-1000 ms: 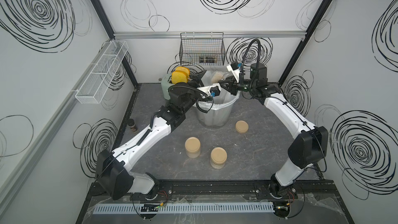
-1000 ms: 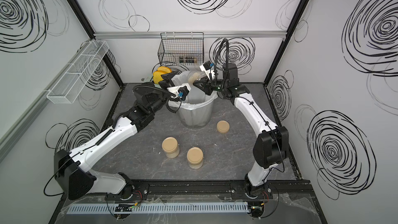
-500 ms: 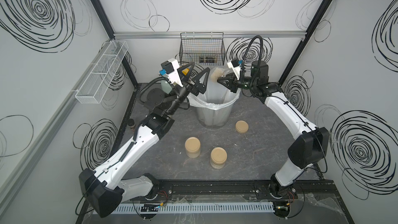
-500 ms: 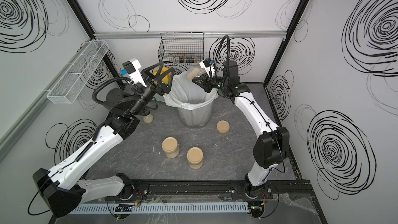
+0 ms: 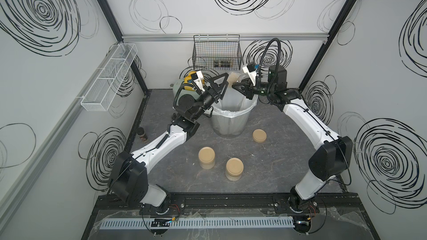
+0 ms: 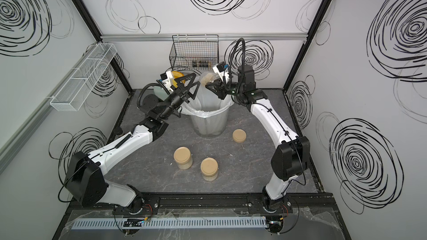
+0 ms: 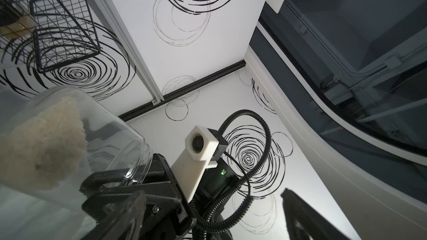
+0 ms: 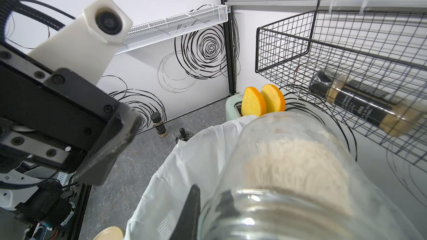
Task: Empty moldy rice from jars
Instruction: Pour the moldy rice from the jar into the trash bin.
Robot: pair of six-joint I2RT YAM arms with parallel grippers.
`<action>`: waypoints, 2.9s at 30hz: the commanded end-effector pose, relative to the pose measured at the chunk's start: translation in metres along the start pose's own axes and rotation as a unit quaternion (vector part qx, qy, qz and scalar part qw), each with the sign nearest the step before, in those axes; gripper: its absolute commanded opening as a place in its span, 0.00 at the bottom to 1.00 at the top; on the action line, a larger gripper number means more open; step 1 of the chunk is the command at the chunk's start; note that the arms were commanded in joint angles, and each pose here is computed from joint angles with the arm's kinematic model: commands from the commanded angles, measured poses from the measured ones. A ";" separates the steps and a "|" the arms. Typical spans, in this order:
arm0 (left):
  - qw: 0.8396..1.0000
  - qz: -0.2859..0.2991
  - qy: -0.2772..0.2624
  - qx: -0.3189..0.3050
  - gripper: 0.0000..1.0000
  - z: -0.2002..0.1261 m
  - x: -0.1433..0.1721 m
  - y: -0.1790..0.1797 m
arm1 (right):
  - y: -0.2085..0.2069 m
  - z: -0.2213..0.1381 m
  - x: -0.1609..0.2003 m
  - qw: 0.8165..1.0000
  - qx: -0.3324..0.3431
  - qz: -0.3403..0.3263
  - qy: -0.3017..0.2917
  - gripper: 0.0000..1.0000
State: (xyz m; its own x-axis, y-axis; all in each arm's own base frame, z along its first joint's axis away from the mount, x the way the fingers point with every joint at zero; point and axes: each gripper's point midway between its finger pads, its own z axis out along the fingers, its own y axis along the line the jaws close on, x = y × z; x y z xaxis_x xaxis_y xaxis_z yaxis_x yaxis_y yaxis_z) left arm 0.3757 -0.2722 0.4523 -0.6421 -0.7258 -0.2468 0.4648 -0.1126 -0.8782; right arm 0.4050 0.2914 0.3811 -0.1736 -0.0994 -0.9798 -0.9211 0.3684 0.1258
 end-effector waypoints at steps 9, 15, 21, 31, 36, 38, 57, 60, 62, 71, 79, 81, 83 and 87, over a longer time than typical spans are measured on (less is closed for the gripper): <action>0.992 -0.116 -0.008 -0.055 0.96 -0.002 0.003 0.028 | 0.039 -0.018 -0.069 0.990 -0.028 -0.104 -0.091 0.00; 0.989 -0.112 -0.010 -0.093 0.96 0.005 0.000 0.049 | 0.057 -0.018 -0.071 0.988 -0.053 -0.109 -0.092 0.00; 0.988 -0.110 -0.009 -0.105 0.96 0.013 -0.004 0.064 | 0.083 -0.015 -0.068 0.986 -0.083 -0.111 -0.091 0.00; 0.991 -0.094 -0.024 -0.090 0.96 0.019 -0.015 0.068 | 0.106 -0.013 -0.046 0.986 -0.114 -0.097 -0.075 0.00; 0.990 -0.103 -0.020 -0.089 0.96 0.022 -0.013 0.074 | 0.110 -0.012 -0.041 0.986 -0.126 -0.089 -0.066 0.00; 0.990 -0.110 -0.021 -0.084 0.96 0.023 -0.013 0.076 | 0.112 -0.012 -0.038 0.986 -0.127 -0.090 -0.065 0.00; 0.989 -0.140 -0.012 -0.044 0.96 0.029 -0.009 0.069 | 0.127 -0.019 -0.024 0.981 -0.164 -0.086 -0.051 0.00; 0.988 -0.147 -0.011 -0.036 0.96 0.029 -0.009 0.066 | 0.130 -0.020 -0.023 0.980 -0.174 -0.084 -0.049 0.00; 0.988 -0.150 -0.011 -0.028 0.96 0.031 -0.011 0.062 | 0.132 -0.020 -0.021 0.979 -0.183 -0.081 -0.047 0.00; 0.990 -0.143 -0.006 0.003 0.98 0.033 -0.006 0.044 | 0.120 -0.013 -0.010 0.984 -0.161 -0.069 -0.039 0.00; 0.993 -0.119 -0.017 0.014 0.83 0.033 -0.012 0.037 | 0.105 -0.011 -0.008 0.991 -0.116 -0.059 -0.042 0.33; 0.994 -0.109 -0.021 0.010 0.83 0.034 -0.016 0.037 | 0.101 -0.013 -0.010 0.992 -0.103 -0.061 -0.045 0.45; 0.995 -0.098 -0.023 0.006 0.82 0.034 -0.020 0.036 | 0.096 -0.017 -0.012 0.993 -0.089 -0.060 -0.049 0.54; 0.996 -0.085 -0.031 -0.002 0.83 0.034 -0.026 0.039 | 0.085 -0.031 -0.020 0.994 -0.064 -0.052 -0.068 0.66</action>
State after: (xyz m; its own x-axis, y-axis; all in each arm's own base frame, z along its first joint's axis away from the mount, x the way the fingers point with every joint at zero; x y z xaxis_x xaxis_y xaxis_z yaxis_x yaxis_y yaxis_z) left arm 0.4366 -0.2967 0.3807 -0.7104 -0.7038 0.0014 0.1797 -0.1833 -0.9665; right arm 0.3251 0.3079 0.3885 -0.1029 -0.0593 -0.9929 -0.9703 0.2255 0.0870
